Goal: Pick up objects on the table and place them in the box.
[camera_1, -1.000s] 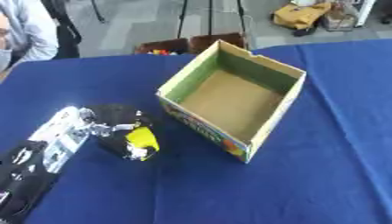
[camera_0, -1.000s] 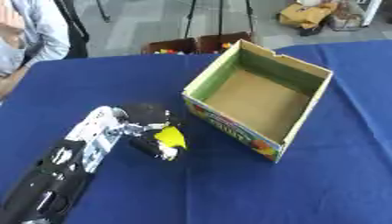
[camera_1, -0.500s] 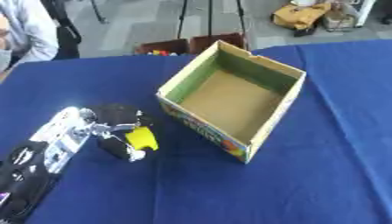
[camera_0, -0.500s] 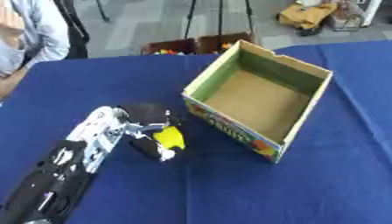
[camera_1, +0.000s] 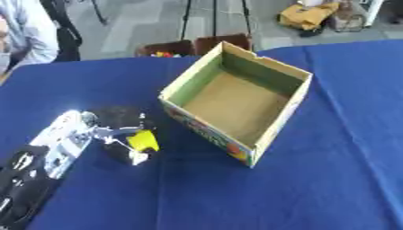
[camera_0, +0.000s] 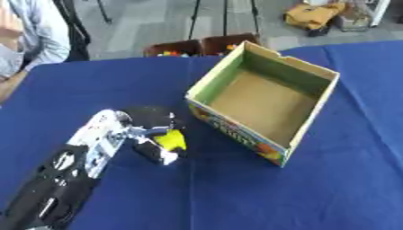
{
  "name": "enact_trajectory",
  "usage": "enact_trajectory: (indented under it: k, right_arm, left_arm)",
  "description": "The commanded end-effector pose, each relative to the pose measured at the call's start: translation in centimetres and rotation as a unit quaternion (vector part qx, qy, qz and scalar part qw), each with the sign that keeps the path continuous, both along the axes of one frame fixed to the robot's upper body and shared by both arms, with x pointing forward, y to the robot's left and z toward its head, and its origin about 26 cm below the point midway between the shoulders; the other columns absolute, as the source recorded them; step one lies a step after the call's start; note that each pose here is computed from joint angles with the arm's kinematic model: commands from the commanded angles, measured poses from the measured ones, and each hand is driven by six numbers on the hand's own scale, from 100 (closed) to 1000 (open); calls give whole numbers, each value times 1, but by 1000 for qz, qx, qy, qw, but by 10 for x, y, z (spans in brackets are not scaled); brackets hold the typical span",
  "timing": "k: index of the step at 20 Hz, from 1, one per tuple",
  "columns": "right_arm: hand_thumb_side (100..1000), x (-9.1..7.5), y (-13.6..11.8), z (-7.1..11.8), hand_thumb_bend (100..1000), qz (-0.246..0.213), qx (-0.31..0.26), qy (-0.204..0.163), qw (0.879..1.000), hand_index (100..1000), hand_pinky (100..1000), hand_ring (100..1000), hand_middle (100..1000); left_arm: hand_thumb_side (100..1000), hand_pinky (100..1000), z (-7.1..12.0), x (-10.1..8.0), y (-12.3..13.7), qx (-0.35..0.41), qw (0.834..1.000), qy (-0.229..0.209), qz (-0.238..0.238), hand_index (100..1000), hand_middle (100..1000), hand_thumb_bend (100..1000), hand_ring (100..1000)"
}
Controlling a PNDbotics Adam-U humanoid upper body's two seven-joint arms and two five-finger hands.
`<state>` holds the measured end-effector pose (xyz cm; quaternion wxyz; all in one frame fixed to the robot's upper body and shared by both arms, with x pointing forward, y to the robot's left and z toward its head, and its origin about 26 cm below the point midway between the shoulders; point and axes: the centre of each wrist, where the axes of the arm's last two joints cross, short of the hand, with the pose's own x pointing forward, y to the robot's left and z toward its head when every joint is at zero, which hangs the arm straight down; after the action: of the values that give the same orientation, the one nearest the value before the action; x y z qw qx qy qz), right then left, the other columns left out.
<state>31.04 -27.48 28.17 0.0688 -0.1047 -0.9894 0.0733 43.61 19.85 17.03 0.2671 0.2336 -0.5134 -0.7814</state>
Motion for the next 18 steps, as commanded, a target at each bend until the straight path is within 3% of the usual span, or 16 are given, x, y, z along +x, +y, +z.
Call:
enact_trajectory:
  k: [1, 7, 18]
  right_arm:
    - [497, -4, -1, 8, 100, -6, -2, -16, 1000, 820, 784, 780, 602]
    - [497, -4, -2, 7, 100, -9, 0, -15, 1000, 818, 785, 780, 602]
    - [497, -4, -3, 6, 100, -15, 3, -14, 1000, 818, 786, 780, 602]
  left_arm:
    - [549, 100, 2, 0, 8, 68, 997, 28, -40, 961, 696, 100, 409]
    - [530, 100, 7, -3, 17, 58, 997, 19, -35, 938, 690, 100, 416]
    - [511, 100, 43, -16, 29, 24, 998, -42, -46, 923, 687, 100, 431]
